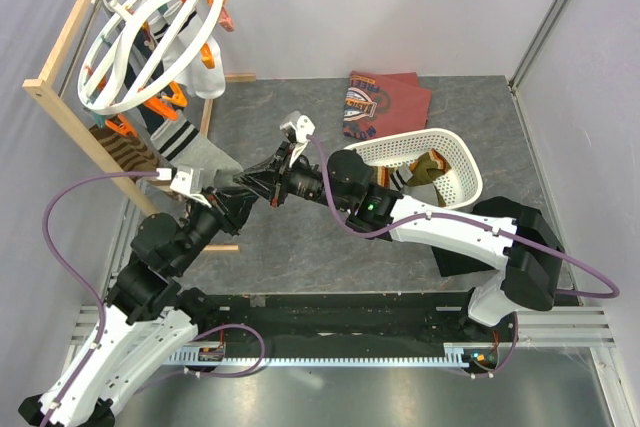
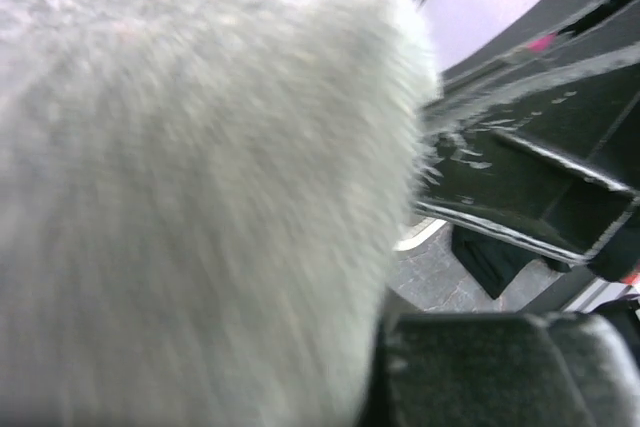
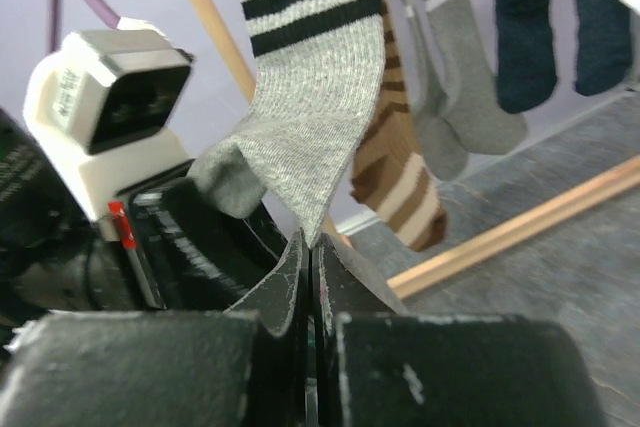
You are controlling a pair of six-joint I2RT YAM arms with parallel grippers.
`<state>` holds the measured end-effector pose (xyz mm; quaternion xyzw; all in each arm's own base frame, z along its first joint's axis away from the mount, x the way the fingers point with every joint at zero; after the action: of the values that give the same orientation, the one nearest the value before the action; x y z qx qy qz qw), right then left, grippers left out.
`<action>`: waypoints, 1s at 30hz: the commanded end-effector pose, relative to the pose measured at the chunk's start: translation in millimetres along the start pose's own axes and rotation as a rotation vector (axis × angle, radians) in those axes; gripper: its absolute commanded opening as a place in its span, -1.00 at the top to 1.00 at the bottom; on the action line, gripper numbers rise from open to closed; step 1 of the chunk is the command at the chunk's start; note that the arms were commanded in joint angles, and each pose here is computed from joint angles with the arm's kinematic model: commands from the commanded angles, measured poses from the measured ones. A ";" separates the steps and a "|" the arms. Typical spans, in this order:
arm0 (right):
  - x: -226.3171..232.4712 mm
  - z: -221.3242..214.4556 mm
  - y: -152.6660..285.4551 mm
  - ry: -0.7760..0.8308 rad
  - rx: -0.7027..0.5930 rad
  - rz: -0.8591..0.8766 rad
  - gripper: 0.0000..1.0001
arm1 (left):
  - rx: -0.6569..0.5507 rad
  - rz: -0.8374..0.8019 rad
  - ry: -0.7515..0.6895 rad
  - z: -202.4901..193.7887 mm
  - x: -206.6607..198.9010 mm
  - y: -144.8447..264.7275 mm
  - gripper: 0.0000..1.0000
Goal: Remove the socks clipped to the hanger
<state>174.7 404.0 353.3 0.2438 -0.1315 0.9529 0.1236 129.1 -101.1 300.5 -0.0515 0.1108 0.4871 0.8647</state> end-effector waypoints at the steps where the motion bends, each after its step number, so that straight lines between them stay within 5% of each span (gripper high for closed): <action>1: 9.2 31.4 1.7 0.097 -0.085 -0.028 1.00 | -0.006 0.021 0.029 13.0 -1.9 6.9 0.16; 7: -0.2 51.2 15.3 0.179 -0.091 -0.024 1.00 | -0.018 0.104 0.037 36.6 0.5 17.0 -0.31; 13: -8.1 68.8 19.4 0.213 -0.110 -0.015 1.00 | -0.095 0.245 0.052 73.7 6.8 21.7 -0.29; 20: -22.0 85.0 11.7 0.234 -0.107 0.003 1.00 | -0.280 0.364 -0.009 170.4 2.0 29.9 -0.29; 30: -38.7 110.4 14.1 0.231 -0.061 0.045 1.00 | -0.282 0.426 0.034 196.6 -1.3 1.2 -0.37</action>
<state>249.9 353.9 403.8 0.1388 -0.1410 0.9666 0.1630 147.7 -60.5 484.2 -0.1533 0.0614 0.6577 0.7349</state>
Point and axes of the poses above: each gripper's point midway between its finger pads, its own y axis back along the fingers, its own x axis along the line the jaws close on, z = x × y, the point moved 8 cm from there along y, back along the fingers, and after that the axes turned 9 degrees about -y, right-handed, at the moved point
